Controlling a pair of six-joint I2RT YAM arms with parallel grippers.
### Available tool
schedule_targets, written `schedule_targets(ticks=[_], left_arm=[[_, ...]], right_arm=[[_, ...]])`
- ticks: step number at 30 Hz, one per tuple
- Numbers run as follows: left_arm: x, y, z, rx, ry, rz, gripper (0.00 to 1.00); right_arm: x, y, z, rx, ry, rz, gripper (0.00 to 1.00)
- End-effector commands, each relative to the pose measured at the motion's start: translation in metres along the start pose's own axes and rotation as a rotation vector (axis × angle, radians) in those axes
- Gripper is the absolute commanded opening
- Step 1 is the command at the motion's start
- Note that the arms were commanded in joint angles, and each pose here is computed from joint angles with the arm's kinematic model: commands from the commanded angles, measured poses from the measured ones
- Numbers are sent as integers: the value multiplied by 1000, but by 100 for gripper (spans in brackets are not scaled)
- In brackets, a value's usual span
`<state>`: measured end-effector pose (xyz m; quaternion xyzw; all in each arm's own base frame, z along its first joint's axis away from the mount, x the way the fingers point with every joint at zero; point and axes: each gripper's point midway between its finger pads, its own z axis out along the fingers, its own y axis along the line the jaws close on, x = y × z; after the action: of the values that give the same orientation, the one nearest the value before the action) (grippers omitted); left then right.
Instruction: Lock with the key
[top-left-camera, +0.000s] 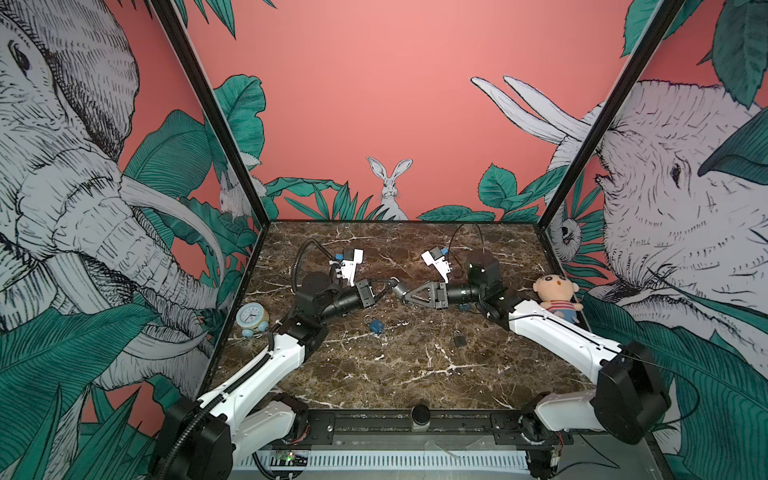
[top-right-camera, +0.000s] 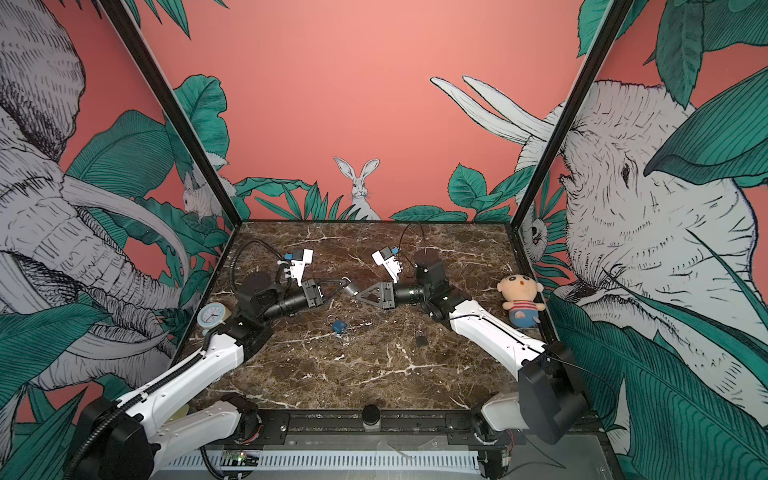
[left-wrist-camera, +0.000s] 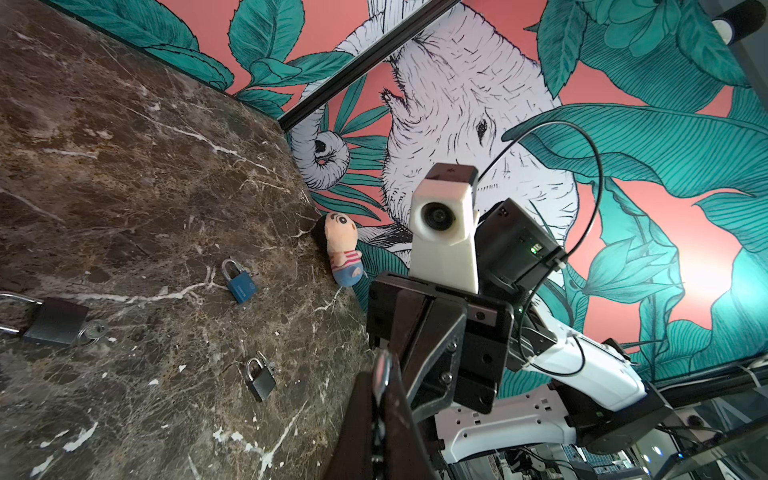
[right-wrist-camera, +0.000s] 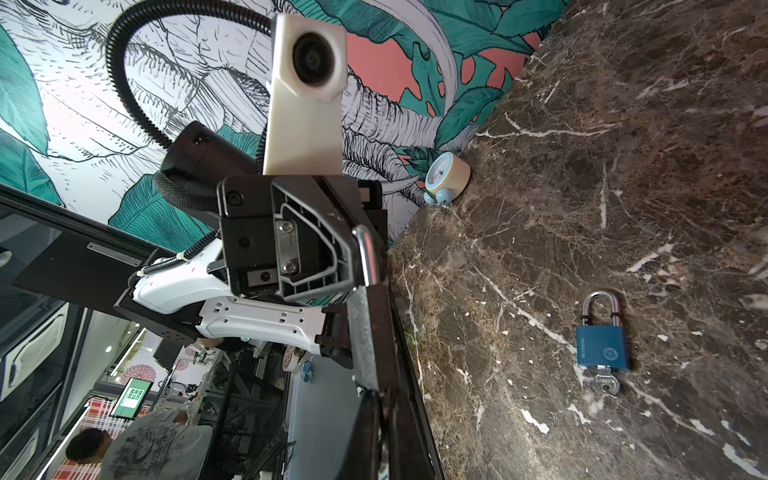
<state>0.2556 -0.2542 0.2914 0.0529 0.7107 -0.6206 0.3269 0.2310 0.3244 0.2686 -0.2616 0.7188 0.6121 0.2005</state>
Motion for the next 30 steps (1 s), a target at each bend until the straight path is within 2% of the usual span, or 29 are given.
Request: schedule_targets(ticks=[1,8,11,18,22,30], left_arm=[[-37,-20,-12,60,-141,60,0],[-43,-24,-17,69,-148,66,0],[-43,-23,-17,60,-141,74,0],[-26,-6,-14,-41,-39,96,0],[-14,6,-10,-81,23,95,0],[18,28,23,-136,168,109,0]], right_arm=[[9,11,-6,-34,17,-2,0],[13,11,-11,-23,13,3,0],[13,4,-16,22,-5,1,0],[9,-28,-40,241,-63,-1,0],[3,-38,-58,315,-117,0,0],[8,-69,-95,460,-193,81,0]])
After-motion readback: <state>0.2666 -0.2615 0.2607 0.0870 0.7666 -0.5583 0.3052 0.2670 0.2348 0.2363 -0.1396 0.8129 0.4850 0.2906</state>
